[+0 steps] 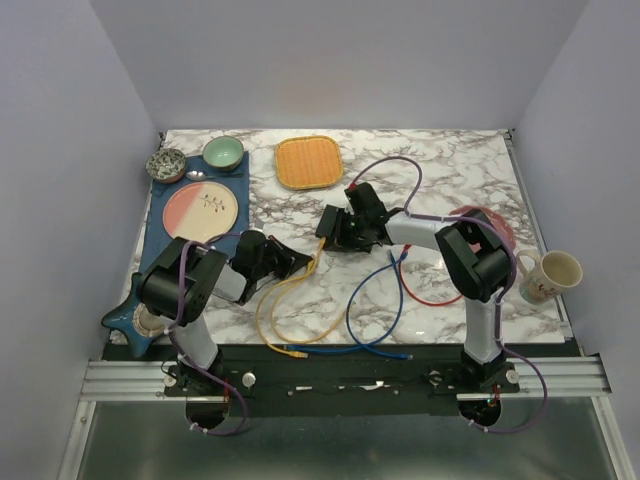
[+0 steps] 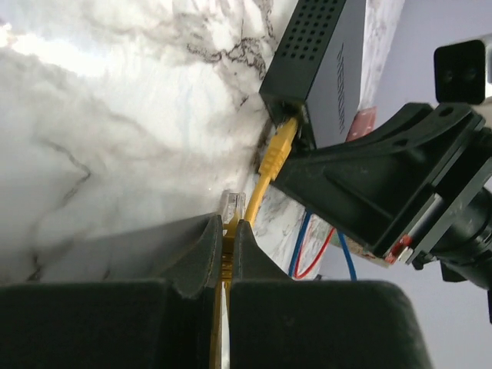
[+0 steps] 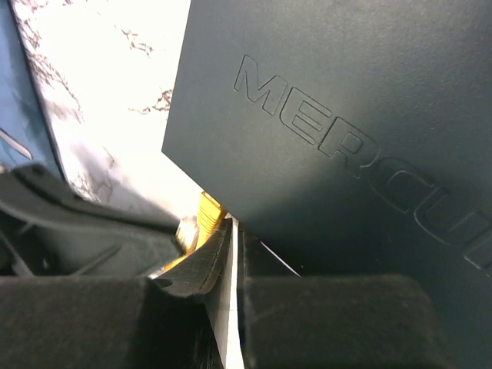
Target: Pull the plug from the switch port
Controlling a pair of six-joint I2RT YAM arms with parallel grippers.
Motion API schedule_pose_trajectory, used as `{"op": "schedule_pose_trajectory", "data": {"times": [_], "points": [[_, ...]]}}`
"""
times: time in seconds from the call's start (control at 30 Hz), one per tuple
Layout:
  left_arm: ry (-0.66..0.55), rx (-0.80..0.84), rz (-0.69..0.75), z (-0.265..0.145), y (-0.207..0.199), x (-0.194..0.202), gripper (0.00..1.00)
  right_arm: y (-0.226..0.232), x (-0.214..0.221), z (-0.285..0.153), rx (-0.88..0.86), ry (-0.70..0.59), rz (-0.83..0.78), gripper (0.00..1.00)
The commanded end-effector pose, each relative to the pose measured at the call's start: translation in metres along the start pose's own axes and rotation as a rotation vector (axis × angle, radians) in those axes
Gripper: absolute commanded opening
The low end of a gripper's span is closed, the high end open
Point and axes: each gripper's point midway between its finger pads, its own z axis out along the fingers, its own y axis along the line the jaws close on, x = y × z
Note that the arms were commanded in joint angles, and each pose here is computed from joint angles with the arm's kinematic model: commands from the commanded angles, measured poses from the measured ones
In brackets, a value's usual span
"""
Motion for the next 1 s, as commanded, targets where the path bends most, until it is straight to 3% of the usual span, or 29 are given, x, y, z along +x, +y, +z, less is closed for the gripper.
{"op": "schedule_pose_trajectory", "data": {"times": [0.0,0.27,0.33,0.37,0.4,0.47,0.5,0.6,0.8,0.97], "points": [[0.016,-0.141,0.043,-0.020,0.031,0.006,0.00,-0.016,-0.004,0.005,0.066,-0.025,0.018,0.14],[-0.229,-0.274,0.228,-0.053,-0.010,-0.060,0.00,-0.007,-0.011,-0.044,0.058,-0.135,-0.074,0.20],[-0.242,-0.282,0.259,-0.054,-0.017,-0.066,0.14,-0.006,-0.016,-0.057,0.062,-0.168,-0.098,0.23],[-0.246,-0.269,0.271,-0.052,-0.025,-0.069,0.24,-0.005,-0.016,-0.060,0.065,-0.176,-0.103,0.26],[-0.249,-0.269,0.274,-0.051,-0.027,-0.071,0.44,-0.005,-0.020,-0.063,0.072,-0.189,-0.107,0.27],[-0.246,-0.269,0.268,-0.048,-0.027,-0.072,0.58,-0.001,-0.027,-0.067,0.079,-0.210,-0.112,0.30],[-0.243,-0.268,0.265,-0.047,-0.027,-0.071,0.74,-0.004,-0.028,-0.067,0.096,-0.208,-0.110,0.31],[-0.237,-0.268,0.259,-0.044,-0.025,-0.071,0.99,-0.007,-0.035,-0.060,0.116,-0.199,-0.101,0.32],[-0.090,-0.078,0.262,-0.018,-0.048,-0.044,0.98,-0.024,-0.039,-0.030,0.097,-0.124,0.012,0.24],[0.014,0.050,0.228,0.009,-0.059,-0.024,0.85,-0.023,-0.046,-0.020,0.090,-0.121,0.012,0.16]]}}
